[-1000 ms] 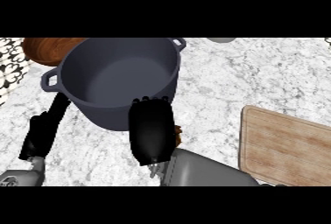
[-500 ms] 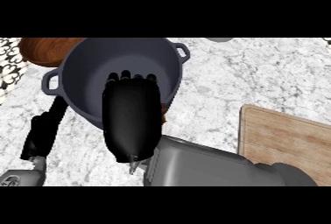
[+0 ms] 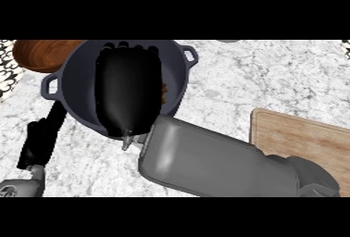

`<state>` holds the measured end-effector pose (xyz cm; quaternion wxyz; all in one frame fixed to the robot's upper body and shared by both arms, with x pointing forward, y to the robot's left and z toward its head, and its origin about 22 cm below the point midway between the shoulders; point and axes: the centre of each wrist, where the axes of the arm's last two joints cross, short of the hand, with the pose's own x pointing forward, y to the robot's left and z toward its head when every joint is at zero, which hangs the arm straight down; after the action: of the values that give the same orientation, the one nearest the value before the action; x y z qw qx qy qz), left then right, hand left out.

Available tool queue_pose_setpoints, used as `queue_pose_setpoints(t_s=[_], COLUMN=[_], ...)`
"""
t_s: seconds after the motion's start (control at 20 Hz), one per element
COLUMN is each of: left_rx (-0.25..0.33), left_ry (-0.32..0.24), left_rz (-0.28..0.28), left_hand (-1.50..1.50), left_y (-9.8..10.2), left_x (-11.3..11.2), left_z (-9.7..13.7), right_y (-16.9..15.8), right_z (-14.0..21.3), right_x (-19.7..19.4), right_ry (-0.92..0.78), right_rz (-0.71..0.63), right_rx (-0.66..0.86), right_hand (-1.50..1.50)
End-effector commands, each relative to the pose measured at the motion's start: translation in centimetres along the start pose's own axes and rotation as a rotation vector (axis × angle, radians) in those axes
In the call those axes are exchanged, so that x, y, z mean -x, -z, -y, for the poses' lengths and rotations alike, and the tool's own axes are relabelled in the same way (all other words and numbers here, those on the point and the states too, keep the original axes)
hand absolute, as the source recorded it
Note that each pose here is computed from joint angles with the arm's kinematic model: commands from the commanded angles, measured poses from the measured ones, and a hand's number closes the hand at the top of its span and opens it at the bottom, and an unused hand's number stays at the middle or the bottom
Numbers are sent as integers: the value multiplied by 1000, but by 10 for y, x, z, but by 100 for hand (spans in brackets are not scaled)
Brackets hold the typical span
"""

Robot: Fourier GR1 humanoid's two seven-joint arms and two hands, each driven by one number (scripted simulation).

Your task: Pick the sweet potato from the cutting board and place it in the pot

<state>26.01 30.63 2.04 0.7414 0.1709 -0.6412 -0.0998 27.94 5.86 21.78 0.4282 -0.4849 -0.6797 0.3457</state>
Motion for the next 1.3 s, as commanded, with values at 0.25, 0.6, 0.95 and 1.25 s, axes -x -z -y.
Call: queue_pose_setpoints(t_s=[0.25, 0.6, 0.95, 1.25], left_rx=[-15, -16, -14, 4], left_ry=[1, -2, 9, 2], left_rz=[7, 3, 27, 33], left_hand=[0, 0, 0, 0], left_y=[-4, -3, 3, 1], left_x=[1, 10, -10, -2], left_z=[-5, -10, -22, -9], right_y=[44, 78, 91, 95], right_z=[-24, -65, -91, -98], right_x=[4, 43, 82, 98], right_ry=[70, 6, 68, 231], right_rz=[-188, -210, -251, -287], right_rx=[23, -20, -86, -114], right_hand=[150, 150, 150, -150])
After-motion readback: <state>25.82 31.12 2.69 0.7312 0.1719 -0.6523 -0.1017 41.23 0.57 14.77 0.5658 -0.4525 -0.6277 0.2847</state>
